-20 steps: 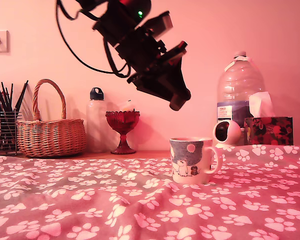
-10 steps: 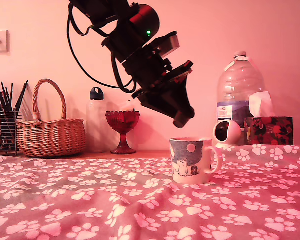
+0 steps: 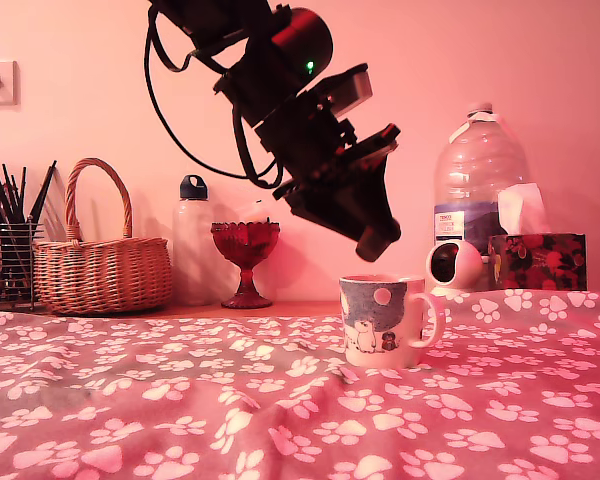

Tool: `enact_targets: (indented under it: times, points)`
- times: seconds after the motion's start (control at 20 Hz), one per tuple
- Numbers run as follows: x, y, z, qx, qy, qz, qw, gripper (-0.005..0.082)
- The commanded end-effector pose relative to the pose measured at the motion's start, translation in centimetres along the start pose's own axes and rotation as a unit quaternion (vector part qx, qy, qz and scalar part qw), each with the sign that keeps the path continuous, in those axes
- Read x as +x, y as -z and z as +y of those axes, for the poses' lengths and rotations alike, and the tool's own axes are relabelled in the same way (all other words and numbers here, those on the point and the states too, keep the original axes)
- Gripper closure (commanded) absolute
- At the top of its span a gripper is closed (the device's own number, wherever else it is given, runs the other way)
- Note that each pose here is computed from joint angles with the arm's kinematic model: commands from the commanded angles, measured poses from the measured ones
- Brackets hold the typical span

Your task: Pick the coffee capsule and then drop it inside the coffee cup in front of you

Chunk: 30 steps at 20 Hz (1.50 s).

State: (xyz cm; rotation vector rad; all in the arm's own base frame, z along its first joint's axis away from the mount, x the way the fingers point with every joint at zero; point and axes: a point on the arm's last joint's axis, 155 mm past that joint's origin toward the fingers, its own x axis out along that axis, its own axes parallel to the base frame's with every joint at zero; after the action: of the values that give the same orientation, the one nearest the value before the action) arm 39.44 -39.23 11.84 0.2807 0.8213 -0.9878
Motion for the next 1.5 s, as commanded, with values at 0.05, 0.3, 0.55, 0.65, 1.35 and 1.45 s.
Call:
enact_targets:
  times: [0.05,0.3,0.55,0.65,1.35,1.45]
  points:
    - [2.42,1.7,0.52,-0.007,0.001,0.023,0.9997,0.0483]
    - [2.88,2.31,0.59,-0.01,0.002,0.032,0.9994,0.0483]
    - [2.88,2.33,0.58,-0.01,0.002,0.032,0.9994,0.0483]
    - [2.88,2.32,0.58,-0.01,0.002,0.032,0.9994,0.0483]
    - [2.87,2.24,0.65,-0.01,0.001,0.03,0.9995,0.0483]
    - [2.87,2.24,0.64,-0.01,0.002,0.03,0.9995,0.0483]
